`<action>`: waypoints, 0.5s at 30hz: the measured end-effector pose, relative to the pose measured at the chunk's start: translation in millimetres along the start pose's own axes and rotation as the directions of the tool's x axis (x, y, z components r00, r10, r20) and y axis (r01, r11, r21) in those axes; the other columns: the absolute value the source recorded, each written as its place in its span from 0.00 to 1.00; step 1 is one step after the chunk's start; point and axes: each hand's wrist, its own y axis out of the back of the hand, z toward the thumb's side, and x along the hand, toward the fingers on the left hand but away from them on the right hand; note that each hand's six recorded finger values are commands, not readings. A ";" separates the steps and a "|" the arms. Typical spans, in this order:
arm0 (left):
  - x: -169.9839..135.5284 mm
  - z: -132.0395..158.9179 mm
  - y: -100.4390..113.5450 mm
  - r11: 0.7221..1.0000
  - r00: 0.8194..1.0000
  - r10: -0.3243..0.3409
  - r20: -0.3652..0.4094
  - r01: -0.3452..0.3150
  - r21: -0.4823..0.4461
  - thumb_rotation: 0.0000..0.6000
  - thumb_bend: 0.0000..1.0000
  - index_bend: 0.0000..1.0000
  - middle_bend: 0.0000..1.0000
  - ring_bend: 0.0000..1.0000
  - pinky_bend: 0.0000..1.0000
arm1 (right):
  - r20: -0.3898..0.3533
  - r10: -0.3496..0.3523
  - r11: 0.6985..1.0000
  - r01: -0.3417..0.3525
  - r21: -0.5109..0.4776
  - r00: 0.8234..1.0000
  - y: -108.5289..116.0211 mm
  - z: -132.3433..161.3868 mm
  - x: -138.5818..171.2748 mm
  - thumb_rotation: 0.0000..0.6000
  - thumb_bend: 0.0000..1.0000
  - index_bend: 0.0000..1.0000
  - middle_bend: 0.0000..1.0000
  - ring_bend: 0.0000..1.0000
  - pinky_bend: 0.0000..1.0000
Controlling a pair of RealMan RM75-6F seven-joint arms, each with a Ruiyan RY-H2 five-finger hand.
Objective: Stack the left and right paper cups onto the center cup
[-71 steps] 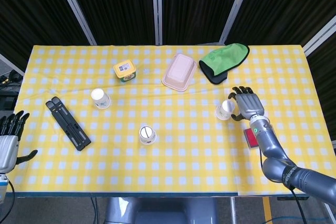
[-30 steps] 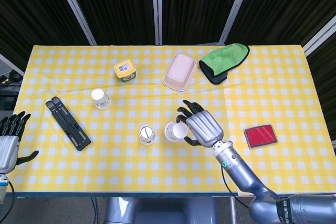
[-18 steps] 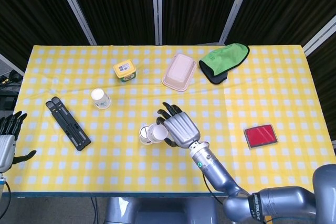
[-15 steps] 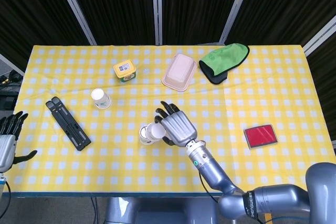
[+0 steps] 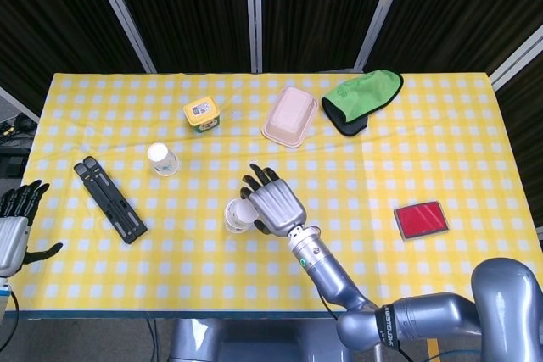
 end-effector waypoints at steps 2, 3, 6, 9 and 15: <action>0.1 0.2 -0.7 1.000 1.000 -0.004 0.001 0.004 0.000 1.00 0.04 0.00 0.00 0.00 0.00 | -0.004 0.000 1.000 0.000 0.002 1.000 -0.4 3.0 -0.5 1.00 0.24 0.47 0.19 0.02 0.17; 0.0 0.5 -1.2 1.000 1.000 -0.006 0.002 0.006 0.000 1.00 0.04 0.00 0.00 0.00 0.00 | -0.005 0.001 1.000 -0.001 0.003 1.000 -1.0 4.0 -0.7 1.00 0.23 0.46 0.18 0.02 0.17; -0.3 1.9 -1.5 1.000 1.000 -0.007 0.007 0.007 0.001 1.00 0.04 0.00 0.00 0.00 0.00 | -0.005 0.007 1.000 -0.007 -0.004 1.000 -4.3 6.7 -1.9 1.00 0.18 0.40 0.15 0.02 0.16; -0.4 1.7 -1.2 1.000 1.000 -0.006 0.007 0.006 0.000 1.00 0.04 0.00 0.00 0.00 0.00 | -0.006 0.007 1.000 -0.007 -0.004 1.000 -6.3 8.8 -2.6 1.00 0.14 0.32 0.13 0.02 0.16; 0.7 -0.5 -1.3 1.000 1.000 -0.007 -0.002 0.007 -0.002 1.00 0.04 0.00 0.00 0.00 0.00 | -0.005 -0.020 1.000 0.020 -0.021 1.000 -1.4 12.0 -1.9 1.00 0.12 0.22 0.10 0.02 0.15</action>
